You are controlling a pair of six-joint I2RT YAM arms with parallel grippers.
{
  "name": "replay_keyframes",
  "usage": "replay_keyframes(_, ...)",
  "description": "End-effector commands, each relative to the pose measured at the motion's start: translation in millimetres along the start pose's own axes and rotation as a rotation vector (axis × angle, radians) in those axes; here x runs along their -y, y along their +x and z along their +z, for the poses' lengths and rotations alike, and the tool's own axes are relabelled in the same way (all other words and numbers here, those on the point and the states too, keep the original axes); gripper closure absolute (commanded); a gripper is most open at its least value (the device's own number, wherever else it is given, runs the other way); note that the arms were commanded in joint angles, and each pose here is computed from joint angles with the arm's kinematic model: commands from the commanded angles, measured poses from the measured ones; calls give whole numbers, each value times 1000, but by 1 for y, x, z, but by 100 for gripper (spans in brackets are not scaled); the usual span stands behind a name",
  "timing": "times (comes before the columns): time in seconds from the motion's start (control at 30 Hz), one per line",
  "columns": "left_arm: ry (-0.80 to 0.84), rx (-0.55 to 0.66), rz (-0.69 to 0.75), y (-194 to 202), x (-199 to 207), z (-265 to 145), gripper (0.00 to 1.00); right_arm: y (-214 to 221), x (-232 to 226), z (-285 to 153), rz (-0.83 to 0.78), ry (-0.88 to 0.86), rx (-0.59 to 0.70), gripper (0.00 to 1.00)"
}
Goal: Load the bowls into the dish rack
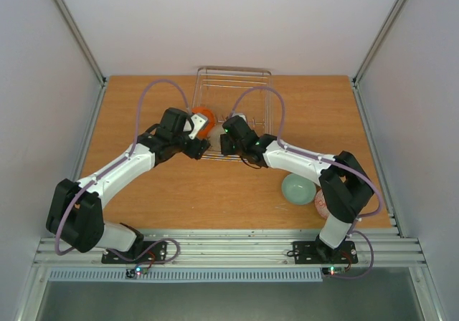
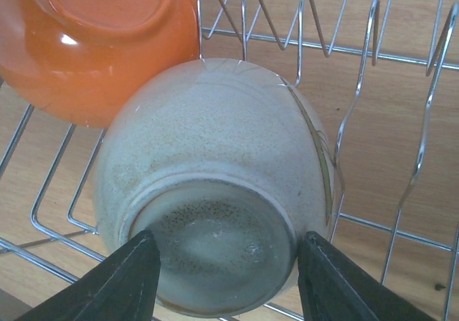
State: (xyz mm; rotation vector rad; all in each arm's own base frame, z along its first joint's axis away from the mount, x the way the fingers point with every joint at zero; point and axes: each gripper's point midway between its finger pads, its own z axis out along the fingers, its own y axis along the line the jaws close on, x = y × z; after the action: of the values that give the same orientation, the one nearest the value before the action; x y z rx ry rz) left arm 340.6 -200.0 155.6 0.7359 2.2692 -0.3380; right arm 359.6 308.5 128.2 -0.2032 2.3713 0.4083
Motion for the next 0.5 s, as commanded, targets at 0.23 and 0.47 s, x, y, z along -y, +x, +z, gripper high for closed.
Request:
replay_keyframes(0.23, 34, 17, -1, -4, 3, 8, 23, 2, 2, -2, 10, 8, 14, 40)
replay_keyframes(0.47, 117, -70, -45, 7, 14, 30, 23, 10, 11, -12, 28, 21, 19, 32)
